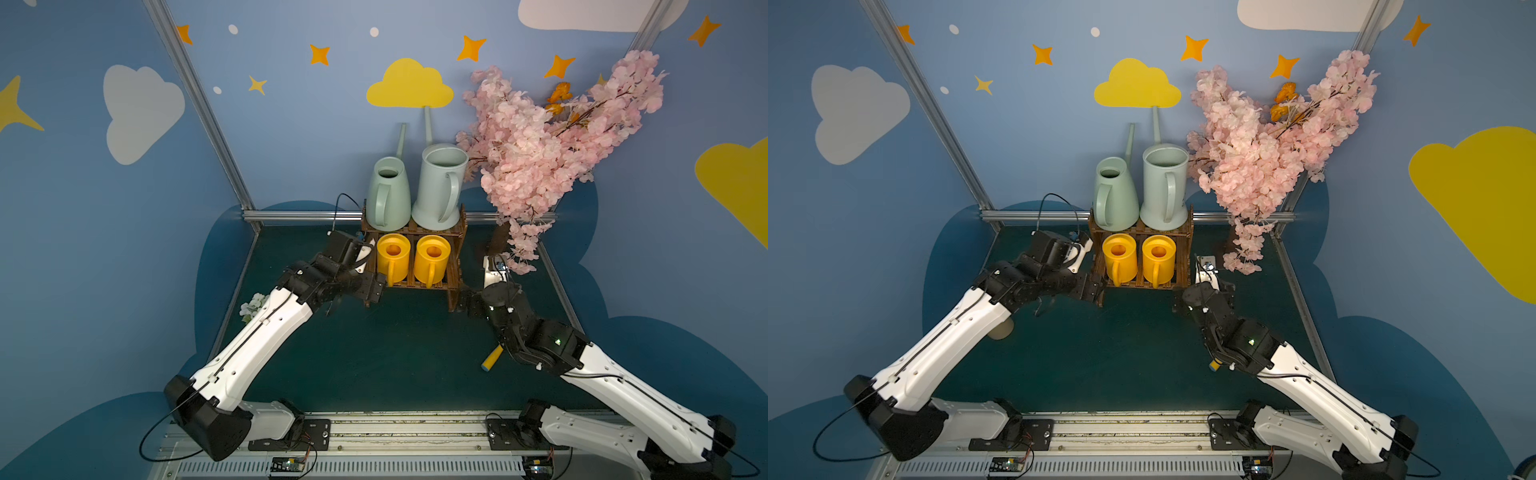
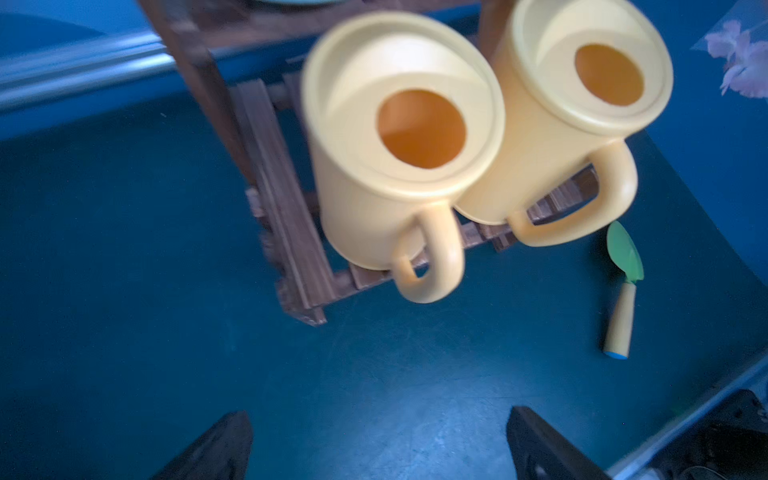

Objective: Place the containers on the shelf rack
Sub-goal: Reset both arms

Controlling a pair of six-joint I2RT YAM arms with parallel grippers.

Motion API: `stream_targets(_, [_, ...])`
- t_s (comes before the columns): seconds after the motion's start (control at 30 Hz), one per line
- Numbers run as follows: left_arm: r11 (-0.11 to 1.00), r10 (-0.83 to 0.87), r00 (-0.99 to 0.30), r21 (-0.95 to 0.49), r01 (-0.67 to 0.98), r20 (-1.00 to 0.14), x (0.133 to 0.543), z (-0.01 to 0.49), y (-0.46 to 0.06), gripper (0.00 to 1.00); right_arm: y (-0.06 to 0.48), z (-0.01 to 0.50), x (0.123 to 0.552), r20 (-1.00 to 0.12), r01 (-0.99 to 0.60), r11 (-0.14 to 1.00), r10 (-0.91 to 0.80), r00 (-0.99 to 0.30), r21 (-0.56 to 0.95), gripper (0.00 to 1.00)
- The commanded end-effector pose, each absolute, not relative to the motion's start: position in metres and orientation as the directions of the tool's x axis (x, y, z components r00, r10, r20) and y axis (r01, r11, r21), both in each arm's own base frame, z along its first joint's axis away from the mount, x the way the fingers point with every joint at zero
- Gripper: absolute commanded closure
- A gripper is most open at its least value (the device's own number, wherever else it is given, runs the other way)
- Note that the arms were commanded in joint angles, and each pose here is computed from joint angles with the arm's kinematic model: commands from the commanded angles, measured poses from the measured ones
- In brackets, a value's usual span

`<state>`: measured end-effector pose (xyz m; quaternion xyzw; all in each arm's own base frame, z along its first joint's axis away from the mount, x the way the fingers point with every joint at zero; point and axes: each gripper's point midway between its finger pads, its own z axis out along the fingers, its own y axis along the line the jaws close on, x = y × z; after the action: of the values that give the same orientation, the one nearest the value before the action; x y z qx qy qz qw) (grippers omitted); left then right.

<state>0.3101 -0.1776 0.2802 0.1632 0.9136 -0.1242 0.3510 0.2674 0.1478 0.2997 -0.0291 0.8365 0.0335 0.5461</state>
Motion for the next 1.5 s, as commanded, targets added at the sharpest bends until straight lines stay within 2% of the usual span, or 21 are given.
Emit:
stream_targets(0.0, [0.933,0.239,-0.668,-0.024,0.359,-0.705,0.321,0.275,-0.139,0.00,0.126,0.293,0.285,-0.914,-0.025,0.999,0.031,-0.404,0.045,0.03])
stream_targets(0.2, [0.961,0.174,-0.571,0.012,0.276,-0.802,0.344,0.253,-0.081,0.00,0.062,0.255,0.313,-0.908,0.164,0.985,0.113,-0.404,0.050,0.02])
stream_targets(0.43, [0.953,0.223,-0.452,0.096,0.289,-0.864,0.377,0.183,-0.069,0.00,-0.002,0.200,0.322,-0.900,0.344,0.938,0.194,-0.391,0.053,0.02])
stream_targets(0.73, [0.959,0.236,-0.453,0.130,0.253,-0.860,0.407,0.093,-0.064,0.00,-0.025,0.148,0.334,-0.927,0.339,0.940,0.088,-0.365,-0.044,0.02])
stream_targets(0.87, [0.968,0.209,-0.451,0.120,0.219,-0.868,0.406,0.088,-0.057,0.00,-0.022,0.127,0.343,-0.919,0.295,0.952,0.041,-0.391,-0.083,0.02])
stream_targets(0.97, [0.970,0.180,-0.404,0.095,0.222,-0.897,0.400,0.091,-0.055,0.00,-0.022,0.124,0.355,-0.932,0.310,0.949,0.062,-0.357,-0.055,0.02])
stream_targets(1.07, [0.967,0.175,-0.365,0.089,0.239,-0.915,0.393,0.089,-0.056,0.00,-0.017,0.120,0.366,-0.900,0.255,0.955,-0.026,-0.436,-0.151,0.02])
stream_targets(1.13, [0.969,0.165,-0.319,0.092,0.229,-0.933,0.389,0.085,-0.054,0.00,-0.014,0.120,0.371,-0.898,0.227,0.957,-0.066,-0.435,-0.180,0.02])
stream_targets(1.17, [0.967,0.167,-0.289,0.100,0.234,-0.943,0.389,0.088,-0.055,0.00,-0.012,0.120,0.372,-0.907,0.215,0.960,-0.078,-0.414,-0.181,0.02])
stream_targets(1.23, [0.967,0.167,-0.330,0.089,0.240,-0.929,0.387,0.085,-0.055,0.00,-0.014,0.110,0.376,-0.915,0.216,0.962,-0.067,-0.398,-0.165,0.02])
stream_targets(1.33, [0.967,0.162,-0.317,0.087,0.239,-0.935,0.389,0.086,-0.055,0.00,-0.017,0.099,0.385,-0.934,0.247,0.960,-0.035,-0.356,-0.130,0.02])
stream_targets(1.47, [0.967,0.164,-0.300,0.093,0.237,-0.940,0.388,0.087,-0.055,0.00,-0.021,0.094,0.388,-0.927,0.224,0.969,-0.009,-0.376,-0.101,0.02])
